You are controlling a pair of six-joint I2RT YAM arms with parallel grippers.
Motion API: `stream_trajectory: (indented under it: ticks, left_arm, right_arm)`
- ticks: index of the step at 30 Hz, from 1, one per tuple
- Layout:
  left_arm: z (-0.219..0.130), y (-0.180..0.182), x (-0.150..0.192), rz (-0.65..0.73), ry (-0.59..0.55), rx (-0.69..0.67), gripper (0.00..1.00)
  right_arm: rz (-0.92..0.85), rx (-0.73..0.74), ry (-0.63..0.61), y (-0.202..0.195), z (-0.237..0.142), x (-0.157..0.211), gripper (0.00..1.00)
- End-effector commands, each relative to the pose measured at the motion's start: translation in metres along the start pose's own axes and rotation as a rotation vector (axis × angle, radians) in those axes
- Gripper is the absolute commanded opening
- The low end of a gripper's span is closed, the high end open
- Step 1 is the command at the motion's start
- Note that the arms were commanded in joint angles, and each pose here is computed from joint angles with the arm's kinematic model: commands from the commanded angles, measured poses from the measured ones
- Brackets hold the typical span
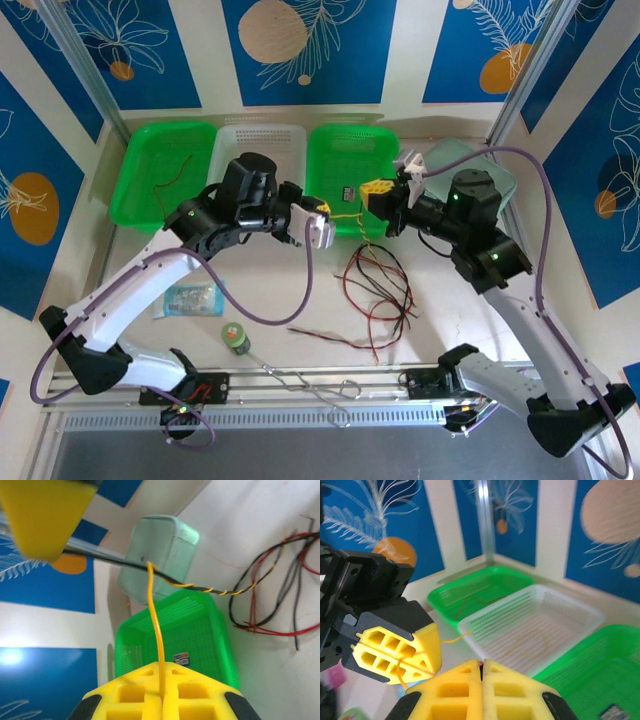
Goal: Untangle the cables
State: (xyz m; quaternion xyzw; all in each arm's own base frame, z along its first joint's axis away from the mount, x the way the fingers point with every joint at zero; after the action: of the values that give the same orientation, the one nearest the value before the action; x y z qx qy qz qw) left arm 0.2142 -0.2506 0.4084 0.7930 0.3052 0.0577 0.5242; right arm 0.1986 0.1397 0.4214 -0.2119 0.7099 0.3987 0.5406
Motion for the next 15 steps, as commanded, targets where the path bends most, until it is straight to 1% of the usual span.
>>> stream_trajectory:
  ticks: [1, 4, 7, 11, 14, 15]
  left_arm:
    - [-0.014, 0.036, 0.002, -0.080, 0.055, -0.166, 0.00]
    - [-0.025, 0.054, 0.003, -0.144, 0.093, -0.273, 0.00]
    - [-0.041, 0.071, 0.001, -0.225, 0.120, -0.327, 0.00]
    - [-0.054, 0.082, -0.004, -0.277, 0.111, -0.348, 0.00]
    - [-0.060, 0.087, 0.000, -0.306, 0.151, -0.432, 0.00]
    - [-0.062, 0.087, 0.001, -0.296, 0.168, -0.456, 0.00]
  right_arm:
    - [-0.107, 0.176, -0.176, 0.008, -0.022, -0.034, 0.00]
    - [-0.143, 0.236, -0.283, 0.015, -0.040, -0.052, 0.00]
    - [-0.186, 0.278, -0.373, 0.022, -0.055, -0.070, 0.00]
    - [-0.251, 0.315, -0.444, 0.033, -0.072, -0.094, 0.00]
    - [-0.302, 0.353, -0.499, 0.037, -0.080, -0.108, 0.00]
    - [-0.320, 0.367, -0.519, 0.038, -0.082, -0.111, 0.00]
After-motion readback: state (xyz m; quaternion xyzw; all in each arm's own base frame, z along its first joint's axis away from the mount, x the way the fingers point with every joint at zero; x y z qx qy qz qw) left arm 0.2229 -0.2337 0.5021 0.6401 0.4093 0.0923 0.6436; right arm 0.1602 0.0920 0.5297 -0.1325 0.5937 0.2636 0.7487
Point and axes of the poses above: each hand's point on the last joint's axis, 136 mm out from that joint toward the fingers, its own z axis out along the fingers, its own y axis along the line the jaws close on, x = y × z, the point moved 9 cm from there along -z, back along the fingers, and after that the axes turned 15 degrees about z, right-handed, at the moved point
